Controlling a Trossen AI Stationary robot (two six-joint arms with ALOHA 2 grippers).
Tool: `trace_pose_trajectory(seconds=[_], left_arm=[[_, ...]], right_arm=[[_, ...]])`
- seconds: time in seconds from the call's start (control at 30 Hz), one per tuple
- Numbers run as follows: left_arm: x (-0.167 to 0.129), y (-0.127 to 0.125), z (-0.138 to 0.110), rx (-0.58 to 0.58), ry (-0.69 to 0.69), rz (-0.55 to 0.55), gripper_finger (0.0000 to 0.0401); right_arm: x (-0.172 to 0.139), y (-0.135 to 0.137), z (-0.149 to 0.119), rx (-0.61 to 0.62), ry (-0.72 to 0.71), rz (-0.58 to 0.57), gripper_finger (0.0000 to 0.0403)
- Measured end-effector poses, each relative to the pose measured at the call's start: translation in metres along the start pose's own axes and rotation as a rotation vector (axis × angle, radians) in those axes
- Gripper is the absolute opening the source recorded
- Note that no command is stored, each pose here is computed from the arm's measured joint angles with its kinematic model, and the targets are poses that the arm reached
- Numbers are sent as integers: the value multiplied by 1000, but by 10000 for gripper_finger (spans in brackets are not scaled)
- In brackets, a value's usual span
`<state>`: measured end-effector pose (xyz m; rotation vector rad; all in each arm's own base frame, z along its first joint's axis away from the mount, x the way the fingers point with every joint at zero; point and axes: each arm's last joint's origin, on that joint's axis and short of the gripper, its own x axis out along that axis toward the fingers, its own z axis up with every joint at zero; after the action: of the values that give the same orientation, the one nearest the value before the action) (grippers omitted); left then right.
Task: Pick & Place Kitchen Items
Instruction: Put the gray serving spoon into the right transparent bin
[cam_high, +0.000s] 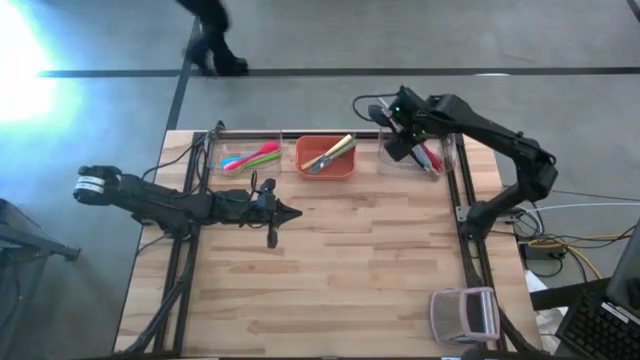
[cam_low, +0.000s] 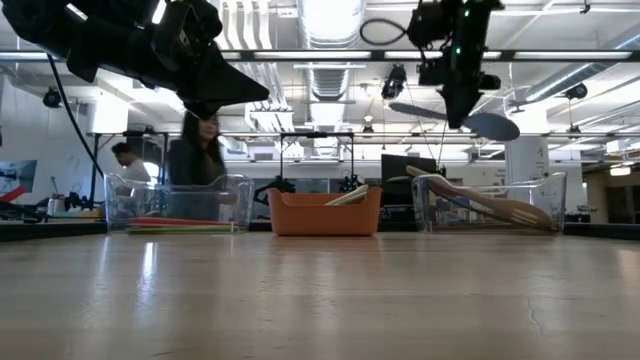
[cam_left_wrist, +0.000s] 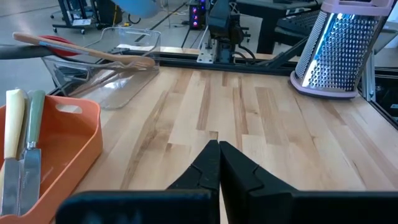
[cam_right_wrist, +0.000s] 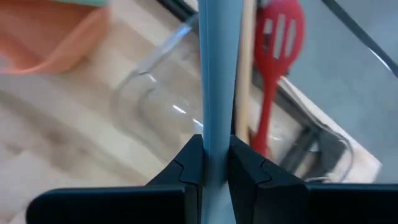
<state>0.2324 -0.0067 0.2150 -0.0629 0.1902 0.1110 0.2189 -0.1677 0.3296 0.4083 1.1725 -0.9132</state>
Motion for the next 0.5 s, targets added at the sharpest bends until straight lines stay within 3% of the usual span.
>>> trace_pose_trajectory(seconds=[0.5], left_arm=[[0,0,0,45,4,1,9]], right_arm=[[85,-8,29,-21,161,-157,32]])
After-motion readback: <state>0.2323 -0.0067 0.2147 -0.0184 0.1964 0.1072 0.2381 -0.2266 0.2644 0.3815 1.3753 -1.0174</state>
